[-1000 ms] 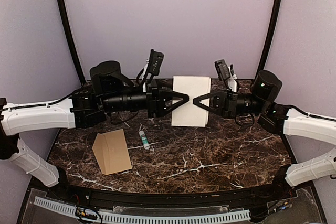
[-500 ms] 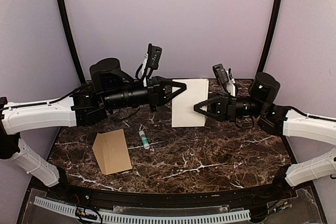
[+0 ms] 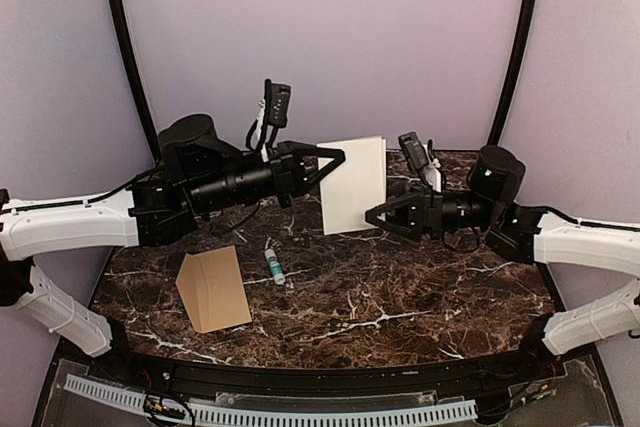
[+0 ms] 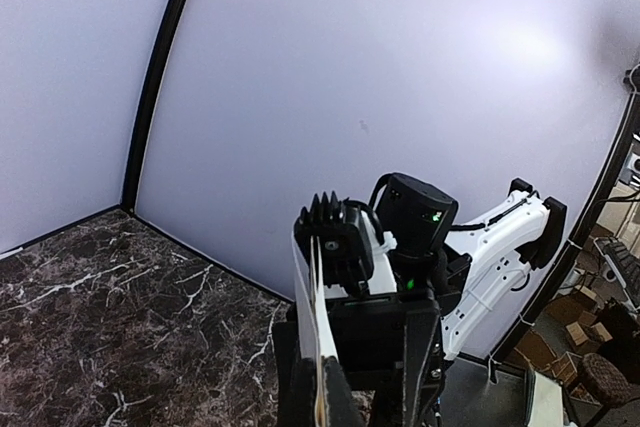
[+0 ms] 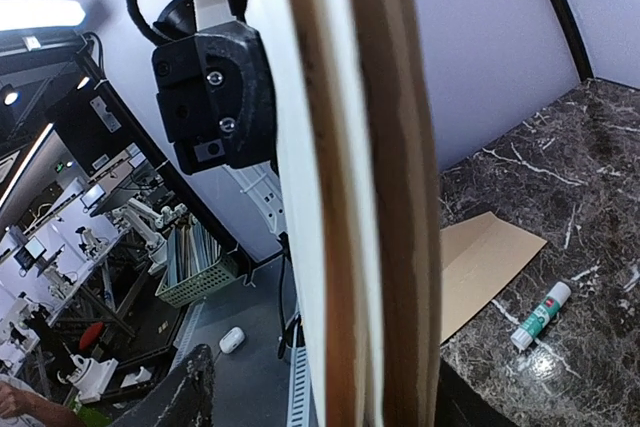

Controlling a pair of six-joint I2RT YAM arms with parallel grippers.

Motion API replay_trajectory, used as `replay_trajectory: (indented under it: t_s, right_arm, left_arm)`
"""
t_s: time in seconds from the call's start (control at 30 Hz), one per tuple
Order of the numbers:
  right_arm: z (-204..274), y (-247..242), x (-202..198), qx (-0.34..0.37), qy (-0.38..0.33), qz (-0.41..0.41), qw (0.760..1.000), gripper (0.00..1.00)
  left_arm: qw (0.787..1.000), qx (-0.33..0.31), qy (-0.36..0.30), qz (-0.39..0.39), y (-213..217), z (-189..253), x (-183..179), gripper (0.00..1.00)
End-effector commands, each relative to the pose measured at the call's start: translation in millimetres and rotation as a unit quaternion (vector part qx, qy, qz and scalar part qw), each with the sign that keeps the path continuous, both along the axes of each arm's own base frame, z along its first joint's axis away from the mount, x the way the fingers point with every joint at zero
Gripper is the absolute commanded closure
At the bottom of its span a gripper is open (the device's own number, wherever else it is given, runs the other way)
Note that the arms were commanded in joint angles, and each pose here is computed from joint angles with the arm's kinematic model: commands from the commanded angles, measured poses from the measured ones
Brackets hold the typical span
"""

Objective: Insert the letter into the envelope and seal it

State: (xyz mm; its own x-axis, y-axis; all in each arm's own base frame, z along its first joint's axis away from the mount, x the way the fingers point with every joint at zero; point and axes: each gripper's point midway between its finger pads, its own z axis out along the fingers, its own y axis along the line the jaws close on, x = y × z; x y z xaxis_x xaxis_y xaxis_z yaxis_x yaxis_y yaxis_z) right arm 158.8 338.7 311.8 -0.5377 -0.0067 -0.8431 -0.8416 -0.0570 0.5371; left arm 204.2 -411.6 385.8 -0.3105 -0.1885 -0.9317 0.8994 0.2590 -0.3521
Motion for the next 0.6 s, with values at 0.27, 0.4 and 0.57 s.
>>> replay_trajectory:
  t_s: [0.27, 0.4, 0.57]
  right_arm:
    - [-3.6, -0.7, 3.1, 0.001, -0.009, -0.018, 1.0, 0.92]
    - [-6.2, -0.3, 6.1, -0.006, -0.005, -0.026, 1.0, 1.0]
    - [-6.8, -1.5, 8.9, -0.013, -0.006, -0.037, 0.999, 0.54]
  left_arm:
    - [0.999, -0.036, -0.016, 0.006, 11.5, 23.0, -3.2, 1.0]
    - [0.999, -0.033, -0.019, 0.007, 10.8, 20.5, -2.5, 1.0]
    - [0.999, -0.026, -0.021, 0.007, 10.4, 16.2, -2.2, 1.0]
